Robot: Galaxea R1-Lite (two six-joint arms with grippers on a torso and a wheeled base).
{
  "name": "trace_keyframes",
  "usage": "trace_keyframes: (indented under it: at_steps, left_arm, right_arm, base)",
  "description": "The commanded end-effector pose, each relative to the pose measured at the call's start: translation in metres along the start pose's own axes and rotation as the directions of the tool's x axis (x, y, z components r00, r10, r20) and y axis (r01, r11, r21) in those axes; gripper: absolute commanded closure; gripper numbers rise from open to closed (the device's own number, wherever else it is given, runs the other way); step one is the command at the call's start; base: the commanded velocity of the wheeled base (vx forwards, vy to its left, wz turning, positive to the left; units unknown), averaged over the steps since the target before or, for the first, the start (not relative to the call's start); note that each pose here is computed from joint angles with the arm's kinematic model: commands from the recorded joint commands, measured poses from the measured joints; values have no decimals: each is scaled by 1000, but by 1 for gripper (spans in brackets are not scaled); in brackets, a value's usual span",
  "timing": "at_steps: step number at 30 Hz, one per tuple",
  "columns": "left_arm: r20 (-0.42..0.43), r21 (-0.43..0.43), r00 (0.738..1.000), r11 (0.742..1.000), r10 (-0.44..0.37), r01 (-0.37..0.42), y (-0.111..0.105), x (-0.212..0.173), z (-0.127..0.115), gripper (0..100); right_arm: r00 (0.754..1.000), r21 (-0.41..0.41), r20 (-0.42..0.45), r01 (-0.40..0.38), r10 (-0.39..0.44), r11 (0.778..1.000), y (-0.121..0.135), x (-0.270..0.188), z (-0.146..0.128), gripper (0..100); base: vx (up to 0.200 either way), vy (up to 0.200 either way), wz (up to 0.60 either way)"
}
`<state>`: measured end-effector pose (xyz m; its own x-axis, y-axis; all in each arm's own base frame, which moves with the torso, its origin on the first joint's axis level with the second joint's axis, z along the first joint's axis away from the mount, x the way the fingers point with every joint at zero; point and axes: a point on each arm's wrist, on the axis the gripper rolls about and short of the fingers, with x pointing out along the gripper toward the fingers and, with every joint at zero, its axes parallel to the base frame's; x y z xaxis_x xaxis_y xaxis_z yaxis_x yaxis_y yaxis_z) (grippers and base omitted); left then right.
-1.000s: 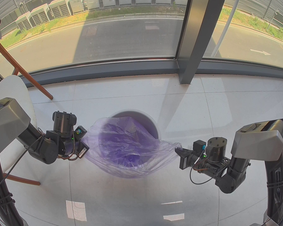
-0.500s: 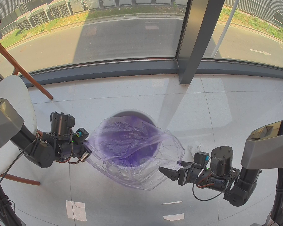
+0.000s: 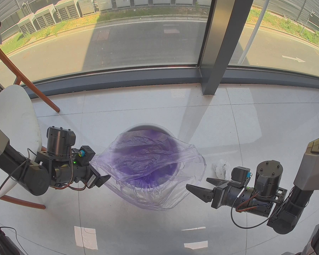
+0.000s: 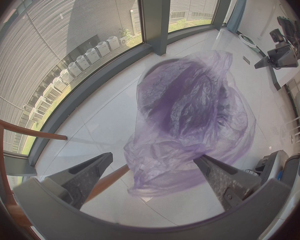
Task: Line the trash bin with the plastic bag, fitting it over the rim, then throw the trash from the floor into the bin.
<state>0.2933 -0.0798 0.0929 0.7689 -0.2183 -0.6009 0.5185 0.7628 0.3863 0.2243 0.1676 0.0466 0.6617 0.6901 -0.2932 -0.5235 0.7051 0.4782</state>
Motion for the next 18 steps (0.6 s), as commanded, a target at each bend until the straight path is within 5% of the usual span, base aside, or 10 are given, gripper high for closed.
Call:
trace_keyframes:
  at_steps: [1, 12, 18]
  left_arm:
    - [32, -4, 999, 1000, 13, -13, 0, -23, 2, 0]
    - [204, -24, 979, 999, -28, 33, 3, -61, 21, 0]
    - [287, -126, 948, 976, -137, 179, -6, -82, 30, 0]
  right_arm:
    - [1000, -11, 23, -20, 21, 1000, 6, -1, 5, 0]
    - [999, -19, -1, -40, 40, 999, 12, -1, -1, 0]
    - [999, -22, 1, -43, 43, 999, 12, 4, -1, 0]
  base:
    - [0, 0, 0]
    - [0, 0, 0]
    - [0, 0, 0]
